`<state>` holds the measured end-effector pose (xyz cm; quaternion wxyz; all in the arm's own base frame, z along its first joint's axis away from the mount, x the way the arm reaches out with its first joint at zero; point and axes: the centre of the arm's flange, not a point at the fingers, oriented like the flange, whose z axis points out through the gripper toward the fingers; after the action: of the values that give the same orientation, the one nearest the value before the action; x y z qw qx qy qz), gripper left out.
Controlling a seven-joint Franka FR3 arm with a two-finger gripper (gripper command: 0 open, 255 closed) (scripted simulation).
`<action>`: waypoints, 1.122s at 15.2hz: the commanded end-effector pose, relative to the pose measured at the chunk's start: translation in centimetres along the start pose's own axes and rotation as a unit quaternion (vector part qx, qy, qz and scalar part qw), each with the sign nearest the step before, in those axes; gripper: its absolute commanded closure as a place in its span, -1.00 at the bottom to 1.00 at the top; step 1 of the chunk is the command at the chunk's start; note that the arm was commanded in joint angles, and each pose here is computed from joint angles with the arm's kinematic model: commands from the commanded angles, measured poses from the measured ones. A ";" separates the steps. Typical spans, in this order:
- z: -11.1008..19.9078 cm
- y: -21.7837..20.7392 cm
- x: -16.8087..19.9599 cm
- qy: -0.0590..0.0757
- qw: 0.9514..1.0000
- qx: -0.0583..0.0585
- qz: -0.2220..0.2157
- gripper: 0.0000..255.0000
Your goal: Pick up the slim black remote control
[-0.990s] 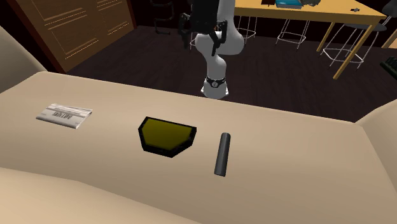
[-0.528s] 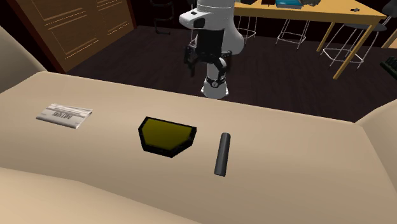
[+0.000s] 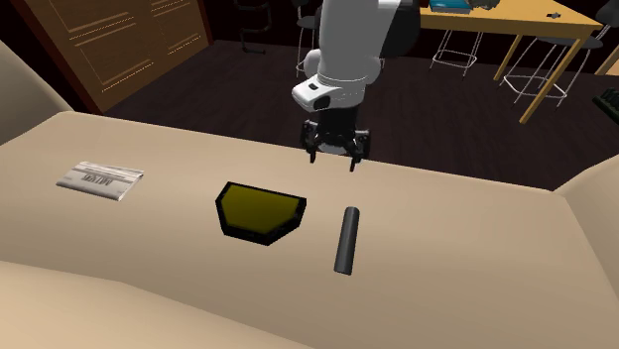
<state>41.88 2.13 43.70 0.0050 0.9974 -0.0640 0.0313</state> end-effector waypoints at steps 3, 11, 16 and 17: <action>4.8 -2.1 1.8 -0.009 1.000 0.011 0.005 -1.00; 13.3 -6.1 5.3 -0.026 0.999 0.031 0.013 -1.00; 15.9 -6.1 5.1 -0.026 0.999 0.031 0.013 -1.00; 16.5 -6.1 5.1 -0.026 0.999 0.031 0.013 -1.00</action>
<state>48.57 7.26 28.12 -0.0280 0.9967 -0.0759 0.0069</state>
